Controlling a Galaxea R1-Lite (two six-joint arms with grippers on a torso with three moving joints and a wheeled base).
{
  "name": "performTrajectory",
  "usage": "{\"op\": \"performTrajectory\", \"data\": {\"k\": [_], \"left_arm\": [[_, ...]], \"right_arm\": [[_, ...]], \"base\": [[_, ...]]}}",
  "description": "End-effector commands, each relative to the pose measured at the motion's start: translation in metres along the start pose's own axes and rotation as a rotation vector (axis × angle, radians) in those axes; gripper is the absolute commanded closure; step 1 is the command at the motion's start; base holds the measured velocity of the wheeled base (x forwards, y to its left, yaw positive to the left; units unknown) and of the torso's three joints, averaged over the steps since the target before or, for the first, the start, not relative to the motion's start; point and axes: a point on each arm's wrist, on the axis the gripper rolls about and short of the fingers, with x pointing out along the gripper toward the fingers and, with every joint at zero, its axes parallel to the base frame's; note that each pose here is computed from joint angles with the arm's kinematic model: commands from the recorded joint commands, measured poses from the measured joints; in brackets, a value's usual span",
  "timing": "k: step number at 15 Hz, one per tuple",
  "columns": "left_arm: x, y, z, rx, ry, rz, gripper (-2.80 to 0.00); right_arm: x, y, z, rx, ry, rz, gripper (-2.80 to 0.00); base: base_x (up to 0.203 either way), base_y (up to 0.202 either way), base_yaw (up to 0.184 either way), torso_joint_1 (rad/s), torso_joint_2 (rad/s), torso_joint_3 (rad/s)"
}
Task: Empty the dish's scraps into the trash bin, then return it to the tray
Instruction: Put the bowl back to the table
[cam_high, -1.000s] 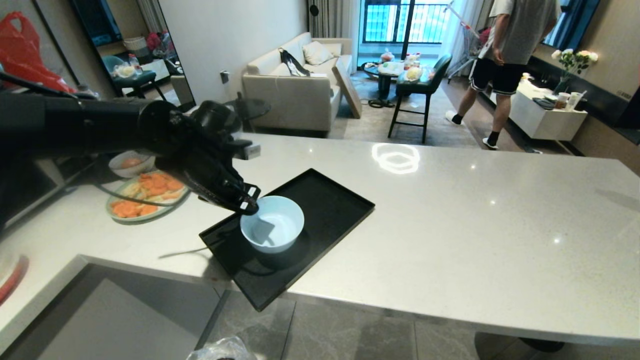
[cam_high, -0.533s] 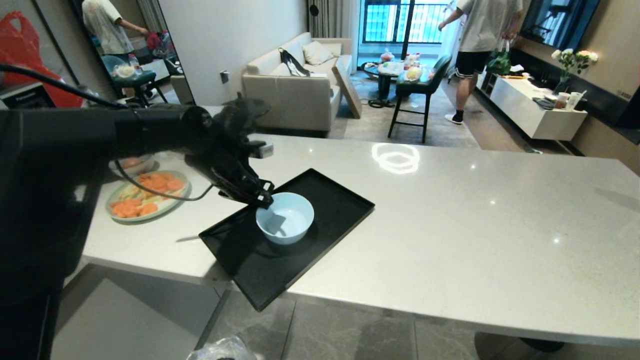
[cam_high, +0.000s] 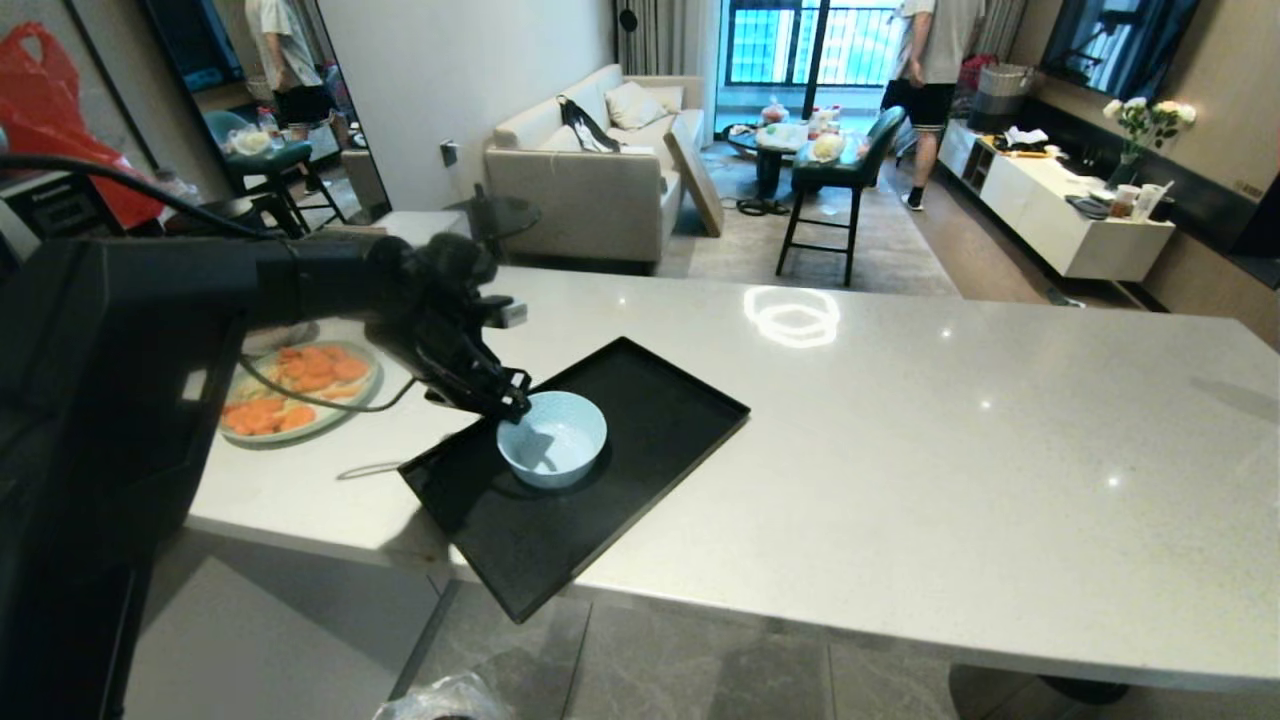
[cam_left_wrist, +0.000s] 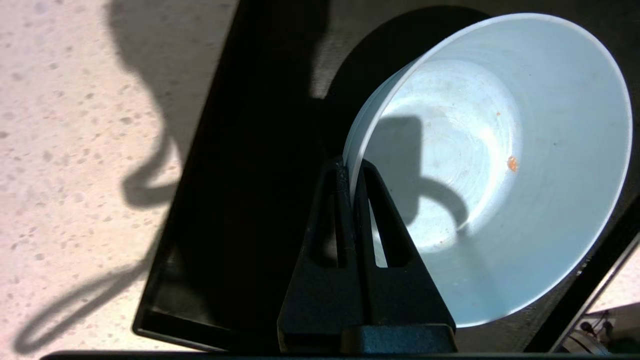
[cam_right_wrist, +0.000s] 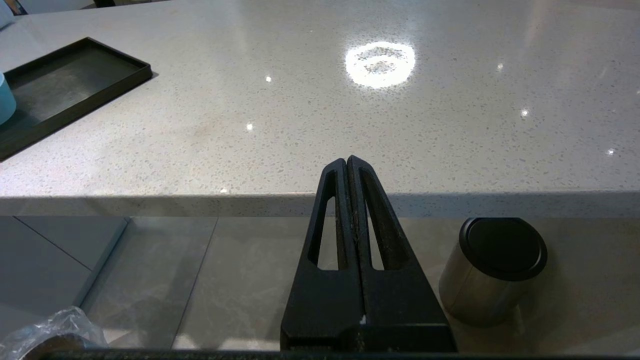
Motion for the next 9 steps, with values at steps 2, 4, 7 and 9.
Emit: {"op": "performTrajectory", "data": {"k": [2, 4, 7, 9], "left_arm": [[-0.0005, 0.0077, -0.0021, -0.016, 0.008, 0.006, 0.00], [-0.0008, 0.0104, -0.0024, -0.022, 0.008, 0.009, 0.00], [-0.0008, 0.0104, -0.0024, -0.022, 0.007, 0.008, 0.00], [-0.0008, 0.0104, -0.0024, -0.022, 0.007, 0.008, -2.18]], "right_arm": [[0.0000, 0.0000, 0.0000, 0.000, -0.001, 0.000, 0.00], [0.0000, 0.0000, 0.0000, 0.001, -0.001, 0.000, 0.00], [0.0000, 0.0000, 0.0000, 0.000, -0.001, -0.001, 0.00], [0.0000, 0.0000, 0.0000, 0.000, -0.001, 0.000, 0.00]], "base": [[0.000, 0.000, 0.000, 0.000, 0.00, 0.000], [0.000, 0.000, 0.000, 0.000, 0.00, 0.000], [0.000, 0.000, 0.000, 0.000, 0.00, 0.000], [0.000, 0.000, 0.000, 0.000, 0.00, 0.000]]}}
